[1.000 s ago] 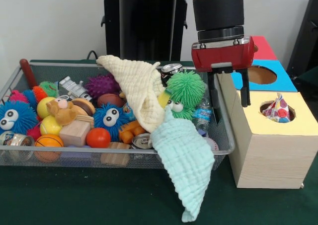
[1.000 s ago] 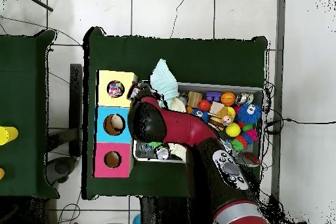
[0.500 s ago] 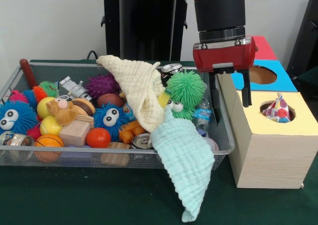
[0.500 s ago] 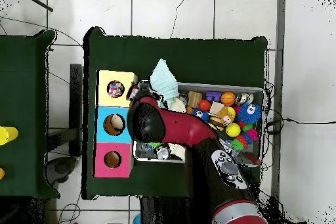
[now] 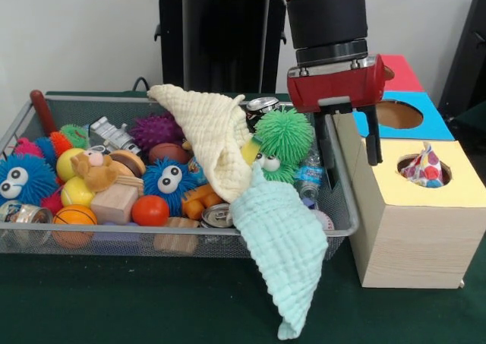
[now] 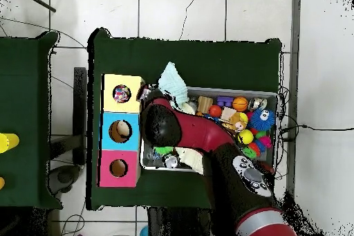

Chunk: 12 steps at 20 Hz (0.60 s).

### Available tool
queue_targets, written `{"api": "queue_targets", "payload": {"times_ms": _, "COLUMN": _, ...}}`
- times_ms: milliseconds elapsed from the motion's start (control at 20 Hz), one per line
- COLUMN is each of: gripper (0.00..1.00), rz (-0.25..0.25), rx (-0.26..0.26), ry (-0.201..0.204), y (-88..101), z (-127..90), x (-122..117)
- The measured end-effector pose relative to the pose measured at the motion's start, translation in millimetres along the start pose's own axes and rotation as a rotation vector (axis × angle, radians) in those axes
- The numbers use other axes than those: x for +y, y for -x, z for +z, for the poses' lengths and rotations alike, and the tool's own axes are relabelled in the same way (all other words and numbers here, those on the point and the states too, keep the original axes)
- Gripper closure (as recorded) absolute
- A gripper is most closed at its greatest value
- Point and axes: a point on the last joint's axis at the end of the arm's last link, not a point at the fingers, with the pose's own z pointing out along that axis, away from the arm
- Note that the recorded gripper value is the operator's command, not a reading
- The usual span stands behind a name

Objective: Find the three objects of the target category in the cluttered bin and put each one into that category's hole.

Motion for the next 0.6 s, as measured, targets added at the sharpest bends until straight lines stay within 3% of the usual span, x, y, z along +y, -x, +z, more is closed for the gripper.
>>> {"api": "queue_targets", "payload": {"times_ms": 600, "gripper": 0.0, "rz": 0.012, "rx": 0.003, "ry": 0.072, "y": 7.8, "z": -2, "x": 21}}
